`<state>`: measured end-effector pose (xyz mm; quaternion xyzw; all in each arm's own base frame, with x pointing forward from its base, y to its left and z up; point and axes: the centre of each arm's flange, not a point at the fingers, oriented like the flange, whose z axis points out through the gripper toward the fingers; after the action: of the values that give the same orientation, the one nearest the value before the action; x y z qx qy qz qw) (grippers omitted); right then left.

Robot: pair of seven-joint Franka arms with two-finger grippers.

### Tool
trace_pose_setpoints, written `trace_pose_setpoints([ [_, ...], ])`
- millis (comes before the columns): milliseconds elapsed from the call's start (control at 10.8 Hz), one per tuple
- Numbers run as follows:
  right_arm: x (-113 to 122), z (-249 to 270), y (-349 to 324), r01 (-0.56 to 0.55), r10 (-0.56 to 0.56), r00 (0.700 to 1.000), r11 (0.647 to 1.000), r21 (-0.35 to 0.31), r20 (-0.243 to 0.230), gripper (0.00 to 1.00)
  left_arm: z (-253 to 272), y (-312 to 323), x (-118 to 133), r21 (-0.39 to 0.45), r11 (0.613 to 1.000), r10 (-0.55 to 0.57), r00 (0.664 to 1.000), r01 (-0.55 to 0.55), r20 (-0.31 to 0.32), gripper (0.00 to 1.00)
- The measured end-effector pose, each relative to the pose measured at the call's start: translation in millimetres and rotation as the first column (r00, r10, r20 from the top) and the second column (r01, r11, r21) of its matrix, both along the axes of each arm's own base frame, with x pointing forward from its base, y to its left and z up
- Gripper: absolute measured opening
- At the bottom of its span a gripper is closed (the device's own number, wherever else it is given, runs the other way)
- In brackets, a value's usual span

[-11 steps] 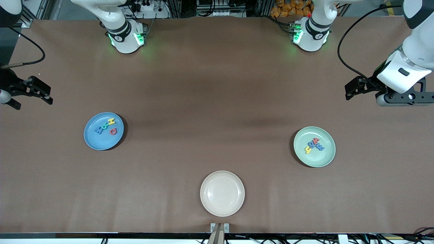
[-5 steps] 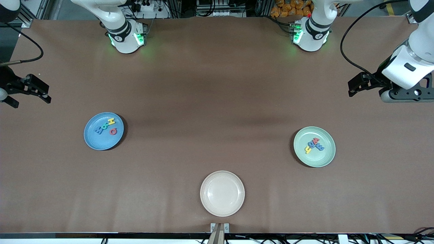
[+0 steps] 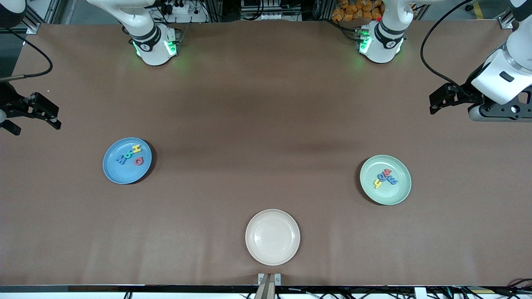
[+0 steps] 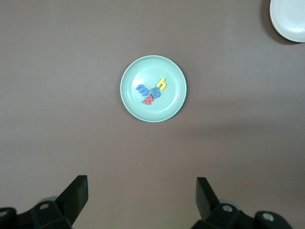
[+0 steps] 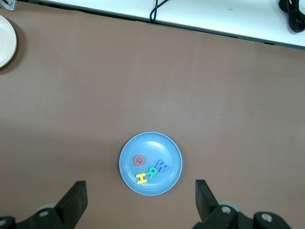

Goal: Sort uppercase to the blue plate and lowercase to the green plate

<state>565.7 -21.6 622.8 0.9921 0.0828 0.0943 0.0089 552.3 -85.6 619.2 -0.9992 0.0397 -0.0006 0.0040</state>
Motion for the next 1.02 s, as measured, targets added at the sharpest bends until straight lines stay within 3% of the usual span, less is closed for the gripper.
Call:
trace_pose_setpoints([
  [1020, 0.1, -0.5, -0.1, 0.001, -0.001, 1.000, 1.000, 0.000, 0.000, 1.00, 12.2, 2.0, -8.4, 0.004, 0.999, -0.053, 0.998, 0.053, -0.043, 1.00],
])
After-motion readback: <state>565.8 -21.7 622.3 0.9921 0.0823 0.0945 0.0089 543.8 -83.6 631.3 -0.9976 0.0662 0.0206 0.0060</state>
